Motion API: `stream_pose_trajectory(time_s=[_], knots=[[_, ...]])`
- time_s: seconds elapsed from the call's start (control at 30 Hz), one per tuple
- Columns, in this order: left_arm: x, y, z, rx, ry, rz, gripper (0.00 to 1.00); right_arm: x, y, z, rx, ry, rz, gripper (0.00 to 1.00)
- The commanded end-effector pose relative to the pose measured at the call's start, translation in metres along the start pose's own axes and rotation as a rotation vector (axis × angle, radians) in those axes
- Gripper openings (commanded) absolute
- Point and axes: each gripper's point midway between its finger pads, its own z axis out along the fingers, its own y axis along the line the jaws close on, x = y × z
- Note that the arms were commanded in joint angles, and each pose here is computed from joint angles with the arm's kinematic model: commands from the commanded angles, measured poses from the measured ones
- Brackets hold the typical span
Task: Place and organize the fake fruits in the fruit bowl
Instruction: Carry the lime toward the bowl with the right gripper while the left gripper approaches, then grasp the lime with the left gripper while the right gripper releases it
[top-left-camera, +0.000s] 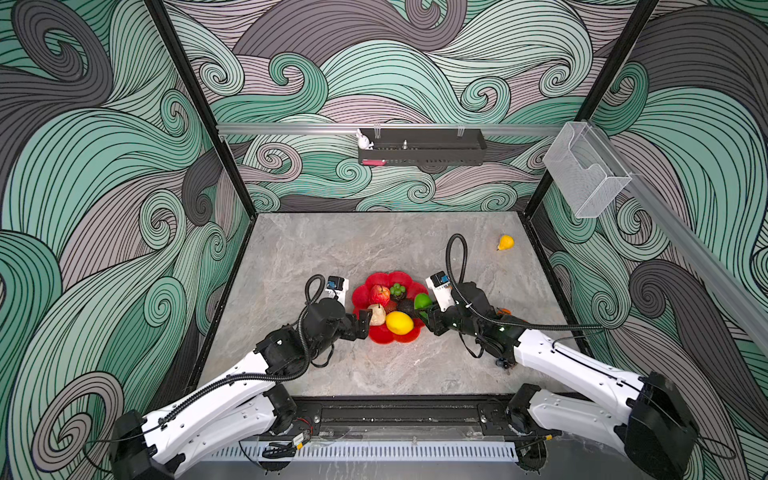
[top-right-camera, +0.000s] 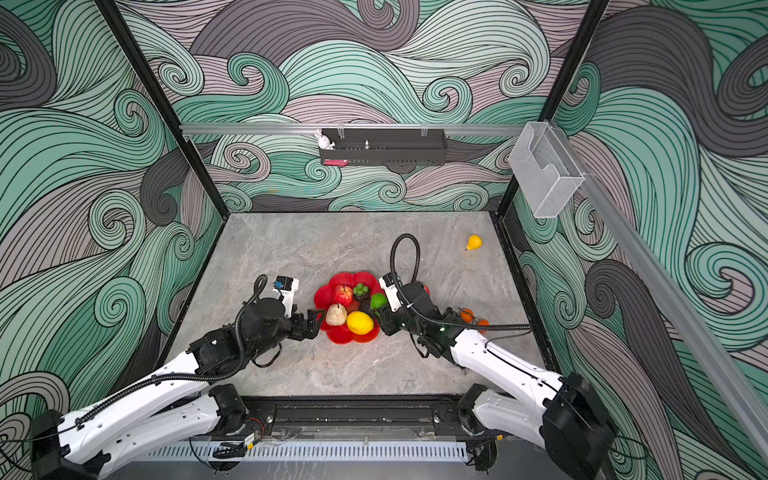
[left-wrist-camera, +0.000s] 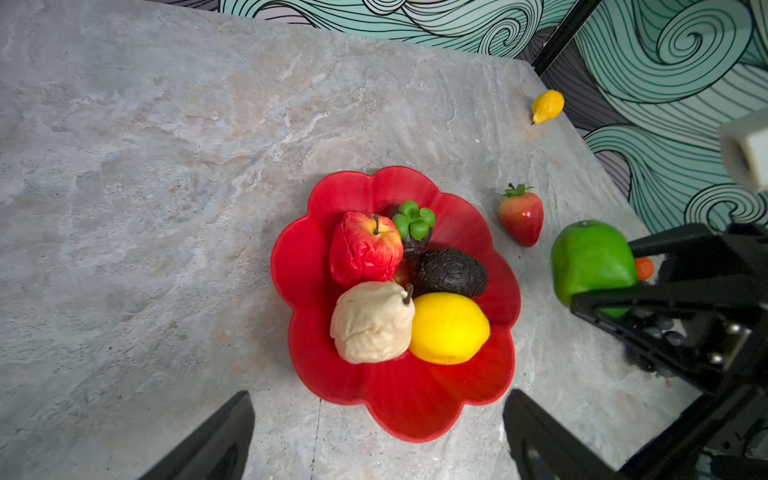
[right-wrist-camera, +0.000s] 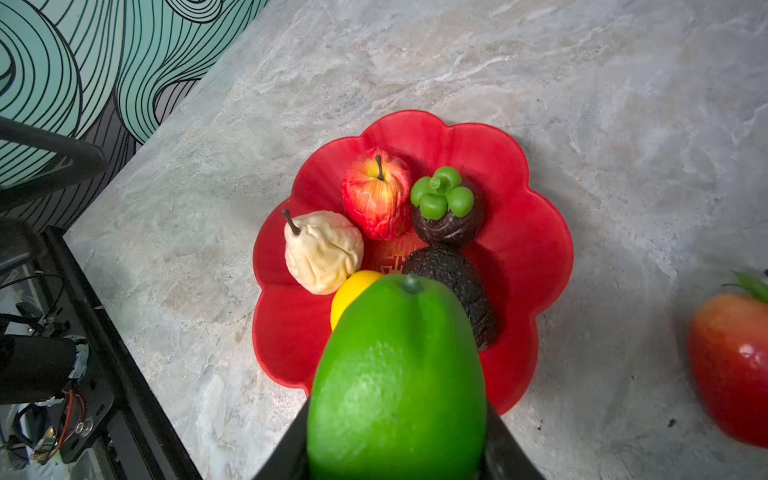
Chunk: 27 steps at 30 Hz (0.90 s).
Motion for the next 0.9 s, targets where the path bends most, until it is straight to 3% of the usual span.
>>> stream_pose_trajectory(time_s=[0.0,0.27,0.43,0.87], knots=[[-0.014,-0.026,-0.006,0.143,0.085,-0.073,0.95,-0.011,-0.001,0.002,0.034,-0.085,-0.082,0.43],[-0.024,-0.085,0.011,0.389,0.223,-0.136,0.95,-0.003,0.015,-0.001,0.022,-0.176,-0.165,0.43],[-0.02,-0.1,0.018,0.419,0.309,-0.142,0.94,-0.004,0.023,-0.002,0.009,-0.195,-0.198,0.43],[-0.004,-0.118,0.034,0.468,0.362,-0.136,0.82,-0.002,0.058,-0.004,-0.122,-0.247,-0.251,0.43]])
